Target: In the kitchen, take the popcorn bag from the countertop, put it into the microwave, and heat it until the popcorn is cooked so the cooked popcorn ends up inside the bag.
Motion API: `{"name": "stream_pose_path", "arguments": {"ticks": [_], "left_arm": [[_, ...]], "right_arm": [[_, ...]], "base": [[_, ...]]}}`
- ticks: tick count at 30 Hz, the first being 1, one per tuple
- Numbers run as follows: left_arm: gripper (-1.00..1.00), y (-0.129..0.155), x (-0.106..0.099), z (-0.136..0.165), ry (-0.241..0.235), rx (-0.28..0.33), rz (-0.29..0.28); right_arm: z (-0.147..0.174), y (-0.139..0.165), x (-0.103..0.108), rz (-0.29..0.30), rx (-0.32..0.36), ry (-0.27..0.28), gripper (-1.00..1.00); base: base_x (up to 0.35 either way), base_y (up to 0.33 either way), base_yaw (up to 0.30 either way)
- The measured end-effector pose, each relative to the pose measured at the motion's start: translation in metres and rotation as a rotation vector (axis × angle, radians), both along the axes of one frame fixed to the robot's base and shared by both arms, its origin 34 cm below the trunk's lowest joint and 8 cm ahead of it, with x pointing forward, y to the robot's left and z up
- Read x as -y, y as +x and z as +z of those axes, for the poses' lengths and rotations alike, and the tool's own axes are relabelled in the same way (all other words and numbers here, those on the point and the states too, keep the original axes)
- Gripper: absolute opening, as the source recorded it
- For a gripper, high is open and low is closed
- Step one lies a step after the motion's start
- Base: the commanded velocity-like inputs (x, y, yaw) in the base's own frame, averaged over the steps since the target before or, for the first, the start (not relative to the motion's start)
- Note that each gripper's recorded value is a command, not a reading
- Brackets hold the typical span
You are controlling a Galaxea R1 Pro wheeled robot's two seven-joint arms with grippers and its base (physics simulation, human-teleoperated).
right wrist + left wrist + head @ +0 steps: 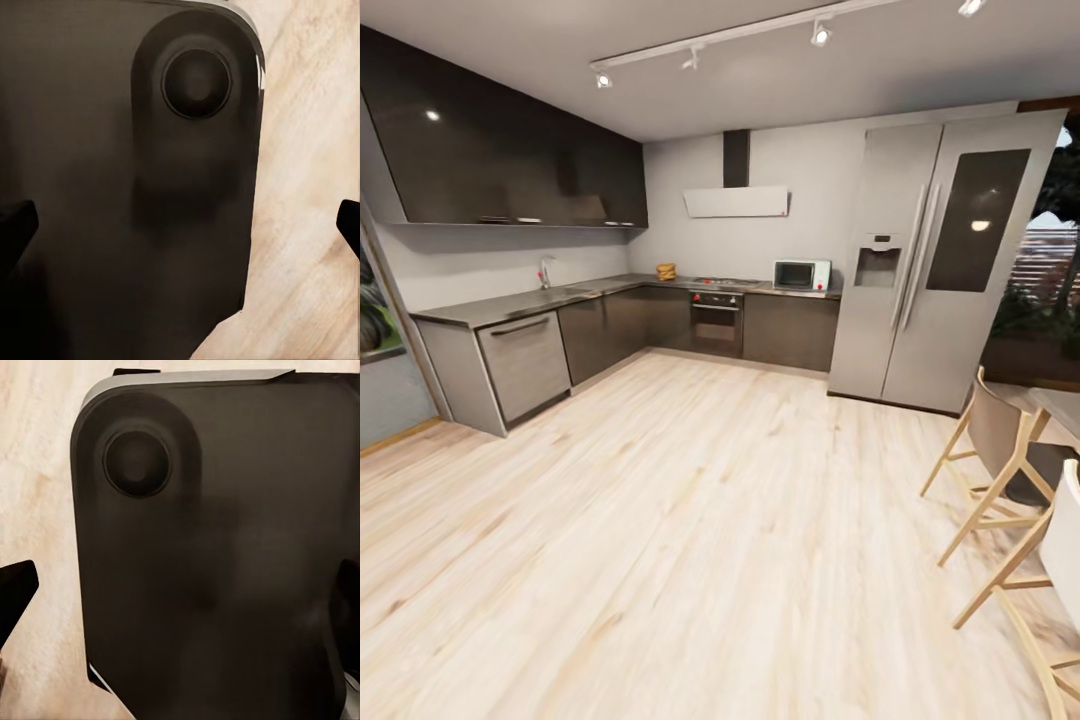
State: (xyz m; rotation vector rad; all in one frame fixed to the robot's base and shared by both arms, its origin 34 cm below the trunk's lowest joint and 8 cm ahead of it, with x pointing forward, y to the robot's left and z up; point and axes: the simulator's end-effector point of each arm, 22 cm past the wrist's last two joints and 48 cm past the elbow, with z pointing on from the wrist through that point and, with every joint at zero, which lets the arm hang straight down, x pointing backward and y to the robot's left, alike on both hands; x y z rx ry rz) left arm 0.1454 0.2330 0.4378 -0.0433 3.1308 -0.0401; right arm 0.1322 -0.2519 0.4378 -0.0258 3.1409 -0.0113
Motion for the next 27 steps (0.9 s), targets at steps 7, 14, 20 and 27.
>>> {"name": "stream_pose_path", "arguments": {"ticks": [7, 14, 20, 27], "left_arm": [[1.0, 0.0, -0.0002, 0.0, 0.0, 0.0, 0.0], [1.0, -0.0002, -0.0007, 0.0, 0.001, 0.0, -0.001], [1.0, -0.0001, -0.0007, 0.0, 0.001, 0.0, -0.001], [1.0, -0.0002, -0.0008, 0.0, 0.002, 0.0, -0.001]], "right_arm": [[0.0, 0.0003, 0.0, 0.003, 0.001, 0.0, 1.0], [0.0, 0.0004, 0.0, 0.002, 0.001, 0.0, 1.0], [0.0, 0.0006, 0.0, 0.002, 0.002, 0.0, 1.0], [0.0, 0.0002, 0.0, 0.002, 0.001, 0.0, 1.0]], "base": [[0.135, 0.0, 0.0], [0.131, 0.0, 0.0], [0.13, 0.0, 0.0], [0.13, 0.0, 0.0]]}}
